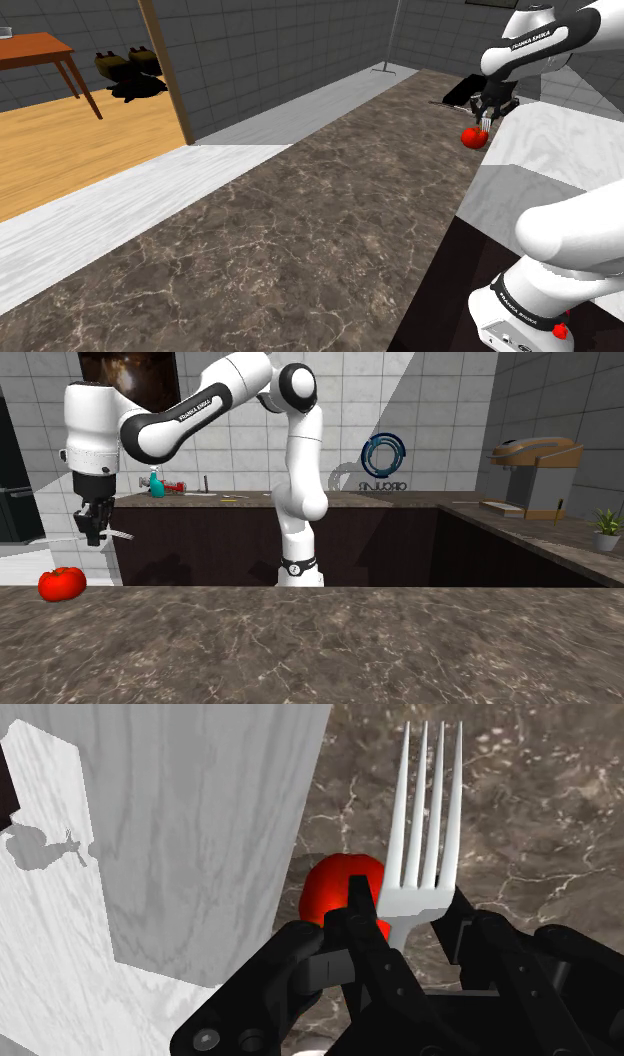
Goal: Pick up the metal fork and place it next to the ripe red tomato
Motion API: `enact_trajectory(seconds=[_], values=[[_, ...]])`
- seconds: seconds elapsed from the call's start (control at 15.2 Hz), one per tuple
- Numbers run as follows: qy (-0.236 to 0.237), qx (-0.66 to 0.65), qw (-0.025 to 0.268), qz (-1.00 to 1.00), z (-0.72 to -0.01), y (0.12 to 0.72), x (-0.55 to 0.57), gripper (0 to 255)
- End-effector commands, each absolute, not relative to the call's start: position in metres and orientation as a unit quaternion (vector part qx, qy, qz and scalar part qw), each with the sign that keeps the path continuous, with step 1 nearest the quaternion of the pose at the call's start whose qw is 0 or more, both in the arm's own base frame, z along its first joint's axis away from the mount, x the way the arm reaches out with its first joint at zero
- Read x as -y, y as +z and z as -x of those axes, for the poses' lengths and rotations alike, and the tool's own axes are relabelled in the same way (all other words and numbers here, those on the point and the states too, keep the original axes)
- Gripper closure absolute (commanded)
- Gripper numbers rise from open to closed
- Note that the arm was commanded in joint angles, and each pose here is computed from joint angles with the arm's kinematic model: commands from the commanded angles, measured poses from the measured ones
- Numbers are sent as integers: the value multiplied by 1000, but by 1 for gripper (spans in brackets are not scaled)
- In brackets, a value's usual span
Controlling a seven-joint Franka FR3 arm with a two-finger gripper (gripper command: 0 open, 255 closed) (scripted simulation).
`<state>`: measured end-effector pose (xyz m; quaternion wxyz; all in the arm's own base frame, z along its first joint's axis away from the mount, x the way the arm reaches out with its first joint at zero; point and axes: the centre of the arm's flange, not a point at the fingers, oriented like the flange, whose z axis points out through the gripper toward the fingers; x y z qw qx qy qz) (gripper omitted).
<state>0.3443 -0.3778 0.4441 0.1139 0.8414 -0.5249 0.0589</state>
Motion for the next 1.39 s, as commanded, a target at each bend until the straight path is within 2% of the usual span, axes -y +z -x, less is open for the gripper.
enact_trajectory(seconds=[0.0, 1.12, 1.32], values=[[59, 525, 114, -842, -350, 445, 407, 255], [59, 525, 114, -842, -386, 446, 630, 255], [59, 525, 114, -842, -386, 430, 630, 255]])
